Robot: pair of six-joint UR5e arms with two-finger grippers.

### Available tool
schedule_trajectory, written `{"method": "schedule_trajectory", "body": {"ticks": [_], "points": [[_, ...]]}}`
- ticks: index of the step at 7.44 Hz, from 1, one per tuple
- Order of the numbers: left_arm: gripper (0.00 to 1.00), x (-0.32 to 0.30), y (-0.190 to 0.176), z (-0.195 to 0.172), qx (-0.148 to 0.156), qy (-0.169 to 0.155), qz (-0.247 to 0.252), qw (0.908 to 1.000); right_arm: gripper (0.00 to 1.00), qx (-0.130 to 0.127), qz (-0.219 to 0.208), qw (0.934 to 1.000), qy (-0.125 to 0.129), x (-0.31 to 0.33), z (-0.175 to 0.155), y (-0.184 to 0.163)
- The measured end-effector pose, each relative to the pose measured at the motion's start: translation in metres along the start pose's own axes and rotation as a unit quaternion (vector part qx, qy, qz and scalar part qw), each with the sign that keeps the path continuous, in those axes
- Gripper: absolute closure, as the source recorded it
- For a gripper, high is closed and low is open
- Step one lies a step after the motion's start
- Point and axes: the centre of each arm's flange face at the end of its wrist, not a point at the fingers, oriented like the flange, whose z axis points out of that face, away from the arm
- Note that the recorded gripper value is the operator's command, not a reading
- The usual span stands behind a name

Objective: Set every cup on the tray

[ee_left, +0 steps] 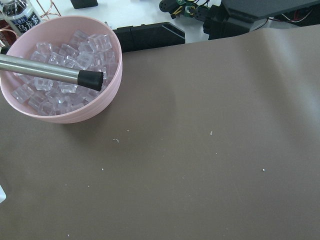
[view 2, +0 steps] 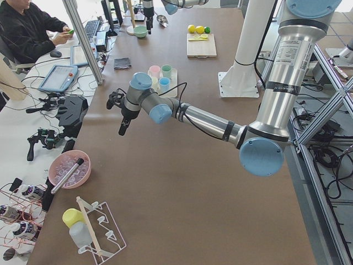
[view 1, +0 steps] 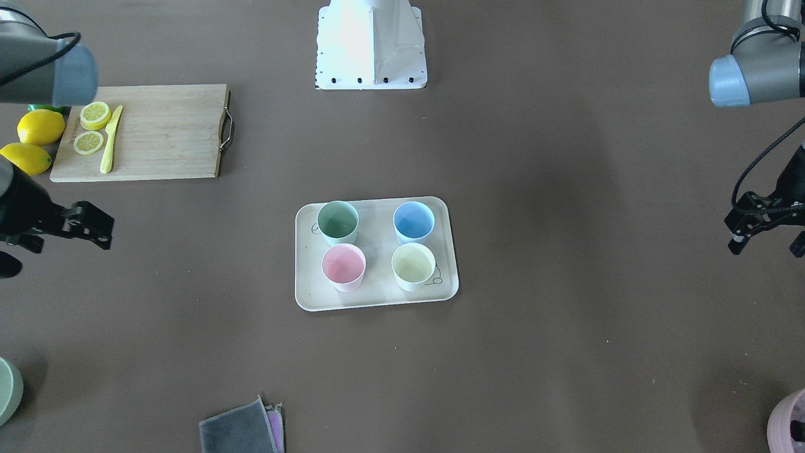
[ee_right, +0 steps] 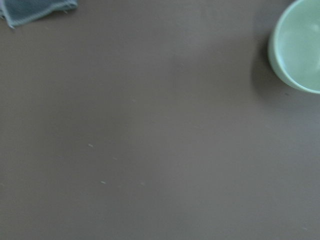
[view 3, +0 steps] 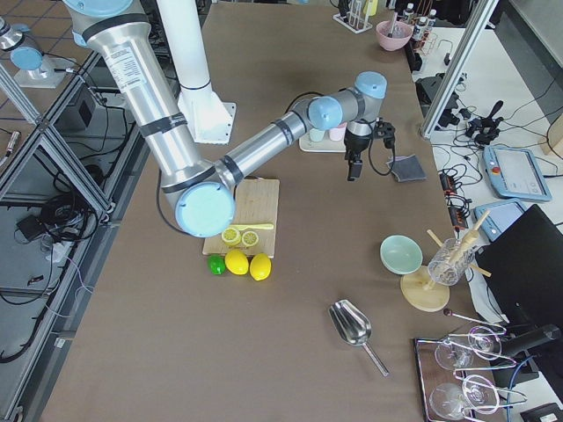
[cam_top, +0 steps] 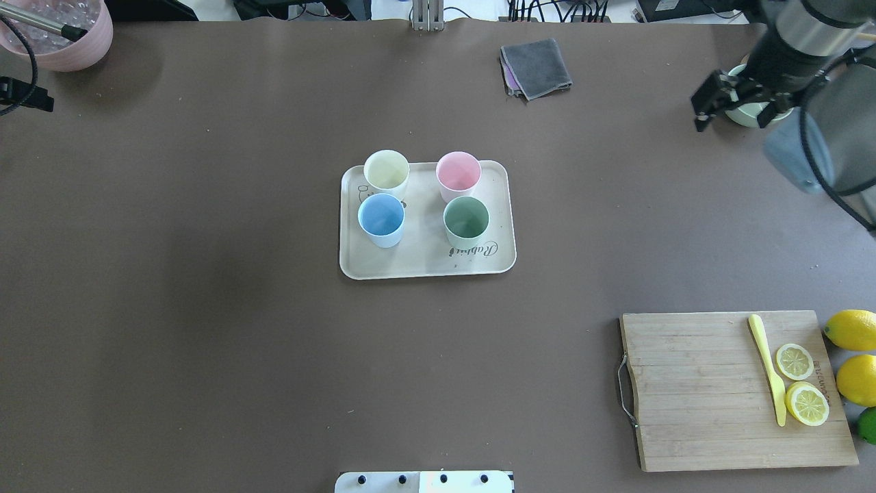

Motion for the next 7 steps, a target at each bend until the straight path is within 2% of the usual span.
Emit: {"method": "schedule_trajectory", "body": {"ticks": [1, 2, 3, 5, 7], "points": [[0.02, -0.028, 0.019, 0.005, -0.018, -0.010, 0.006, 0.9998, 0.00, -0.010, -0.025, 0.9996, 0.011, 0.072, 0.004, 0.030], [0.02, -0.062, 0.032, -0.002, -0.038, -0.007, 0.007, 0.9992, 0.00, -0.018, -0.041, 0.9988, 0.019, 0.132, 0.006, 0.055], [0.02, -0.104, 0.046, -0.020, -0.055, 0.009, -0.005, 0.9985, 0.00, -0.026, -0.045, 0.9984, 0.023, 0.178, 0.009, 0.078], [0.02, -0.182, 0.084, -0.062, -0.055, 0.026, -0.019, 0.9980, 0.00, -0.034, -0.026, 0.9990, 0.014, 0.244, 0.016, 0.124], [0.02, -0.213, 0.100, -0.089, -0.054, 0.029, -0.031, 0.9977, 0.00, -0.030, -0.012, 0.9995, -0.002, 0.277, 0.014, 0.151]]}}
